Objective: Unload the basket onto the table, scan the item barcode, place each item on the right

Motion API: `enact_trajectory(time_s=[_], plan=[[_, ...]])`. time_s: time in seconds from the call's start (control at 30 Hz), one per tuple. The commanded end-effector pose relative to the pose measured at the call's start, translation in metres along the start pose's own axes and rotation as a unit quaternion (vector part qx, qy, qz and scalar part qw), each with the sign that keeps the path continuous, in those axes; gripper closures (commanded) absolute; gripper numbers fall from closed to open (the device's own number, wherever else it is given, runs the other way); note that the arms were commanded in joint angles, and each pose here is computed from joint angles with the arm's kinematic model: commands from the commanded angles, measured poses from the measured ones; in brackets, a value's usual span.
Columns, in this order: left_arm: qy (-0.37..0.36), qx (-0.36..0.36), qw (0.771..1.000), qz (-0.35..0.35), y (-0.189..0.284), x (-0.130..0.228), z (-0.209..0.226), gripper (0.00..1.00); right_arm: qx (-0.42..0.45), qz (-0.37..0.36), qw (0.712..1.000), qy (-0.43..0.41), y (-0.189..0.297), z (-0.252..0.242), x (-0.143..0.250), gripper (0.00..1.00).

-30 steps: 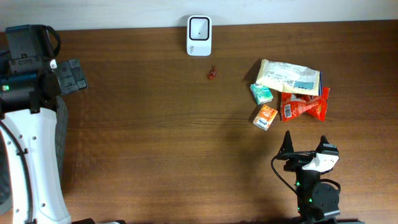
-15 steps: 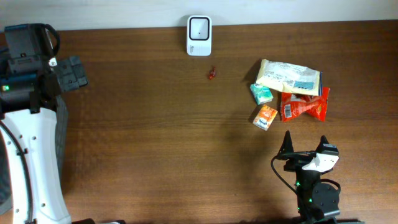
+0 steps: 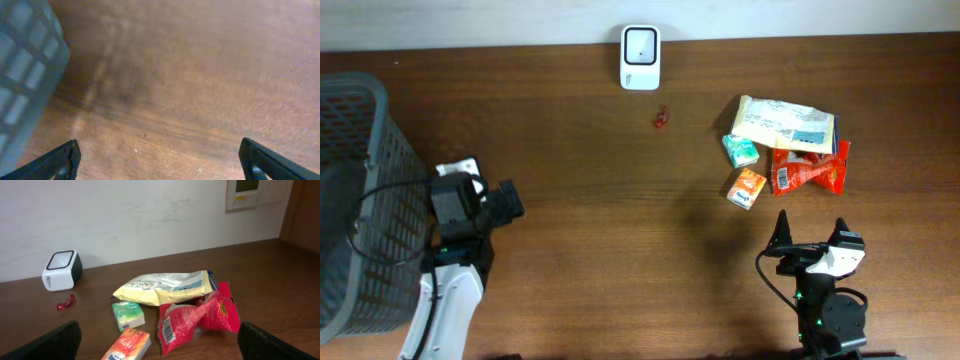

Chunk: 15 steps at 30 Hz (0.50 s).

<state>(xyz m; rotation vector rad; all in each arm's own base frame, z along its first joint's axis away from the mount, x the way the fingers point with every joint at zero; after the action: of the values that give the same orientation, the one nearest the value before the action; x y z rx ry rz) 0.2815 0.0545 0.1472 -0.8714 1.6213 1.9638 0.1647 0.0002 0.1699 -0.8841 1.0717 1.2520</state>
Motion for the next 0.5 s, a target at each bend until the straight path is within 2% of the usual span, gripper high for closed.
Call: enact_trajectory(time_s=[0.0,0.47], plan=[[-0.001,0.011,1.000,0.007,-0.0013,0.0107,-0.0026,0.01,0.001,-0.001,1.000,0.003,-0.0002,-0.0010,0.0024,0.01],[-0.001,0.015,1.000,0.009,-0.0012,0.0112,-0.0033,0.01,0.001,-0.001,1.000,0.003,-0.0002,-0.0010,0.0024,0.01]])
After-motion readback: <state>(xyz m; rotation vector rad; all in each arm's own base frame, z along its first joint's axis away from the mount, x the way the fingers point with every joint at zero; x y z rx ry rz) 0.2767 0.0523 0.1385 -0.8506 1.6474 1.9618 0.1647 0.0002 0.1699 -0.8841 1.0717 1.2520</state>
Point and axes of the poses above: each gripper's point midway between its finger pads, its own y axis back along the fingers, its own z axis along the line the jaws close on, x = y × z, the point moved 8 cm from there along y, back along the fingers, and after that the axes turned 9 degrees about -y, right-handed, at the moved point
